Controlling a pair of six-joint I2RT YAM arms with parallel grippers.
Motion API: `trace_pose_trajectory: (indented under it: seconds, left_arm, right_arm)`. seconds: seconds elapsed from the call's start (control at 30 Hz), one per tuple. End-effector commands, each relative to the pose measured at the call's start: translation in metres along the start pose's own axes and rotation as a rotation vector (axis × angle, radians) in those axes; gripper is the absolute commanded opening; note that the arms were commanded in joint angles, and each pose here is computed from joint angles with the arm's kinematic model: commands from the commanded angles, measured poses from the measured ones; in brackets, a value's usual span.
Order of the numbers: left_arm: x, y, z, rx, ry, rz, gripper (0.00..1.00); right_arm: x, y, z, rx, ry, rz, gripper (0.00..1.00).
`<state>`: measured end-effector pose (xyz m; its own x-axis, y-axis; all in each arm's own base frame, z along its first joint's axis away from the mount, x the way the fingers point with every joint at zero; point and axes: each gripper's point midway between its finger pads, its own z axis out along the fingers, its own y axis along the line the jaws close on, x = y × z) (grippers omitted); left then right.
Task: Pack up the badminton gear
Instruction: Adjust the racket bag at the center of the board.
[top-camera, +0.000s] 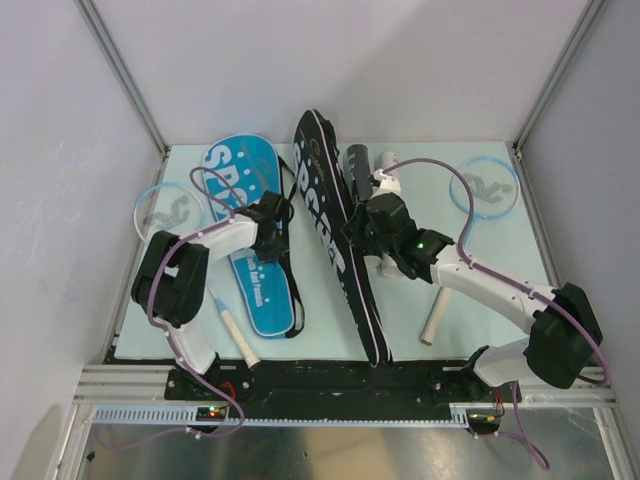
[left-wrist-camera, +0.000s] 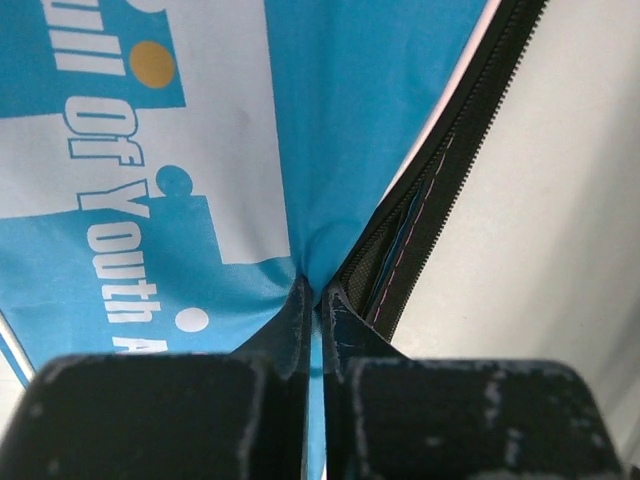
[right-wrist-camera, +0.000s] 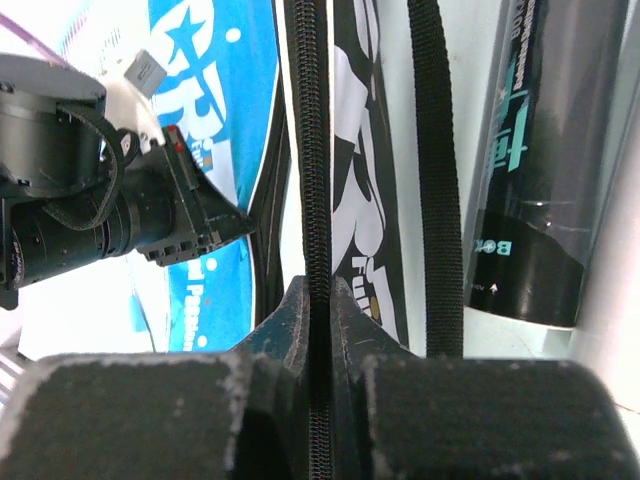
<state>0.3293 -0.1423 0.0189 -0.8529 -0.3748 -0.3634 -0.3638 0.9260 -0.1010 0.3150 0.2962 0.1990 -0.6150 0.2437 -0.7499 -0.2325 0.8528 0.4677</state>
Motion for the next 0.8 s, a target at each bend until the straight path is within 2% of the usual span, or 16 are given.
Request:
trace_pose_trajectory:
  seconds: [0.0, 0.2, 0.27, 0.37, 0.5, 0.63, 0.77]
  left_arm:
    - [-0.002, 0.058, 0.003, -0.142, 0.001, -0.013, 0.0]
    - [-0.009, 0.059, -0.004, -0.114, -0.005, -0.011, 0.01]
    - [-0.01, 0.055, -0.007, -0.092, -0.002, -0.006, 0.09]
    - [-0.016, 0.047, -0.016, -0.058, -0.024, 0.01, 0.29]
    - [-0.027, 0.038, -0.032, -0.02, -0.076, 0.021, 0.47]
    - [-0.03, 0.032, -0.037, -0.013, -0.098, 0.041, 0.56]
    - [-0.027, 0.017, -0.032, -0.002, -0.087, 0.111, 0.59]
  right_arm:
    - [-0.077, 0.024, -0.027, -0.068, -0.263, 0.091, 0.0]
    - [-0.071, 0.025, -0.022, -0.067, -0.247, 0.082, 0.0]
    - [-0.068, 0.03, -0.016, -0.087, -0.238, 0.084, 0.0]
    - [-0.058, 0.037, -0.008, -0.117, -0.207, 0.081, 0.0]
    - [-0.047, 0.044, 0.001, -0.147, -0.172, 0.084, 0.0]
    - [-0.04, 0.047, 0.005, -0.159, -0.148, 0.089, 0.0]
    - [-0.034, 0.05, 0.008, -0.174, -0.129, 0.082, 0.0]
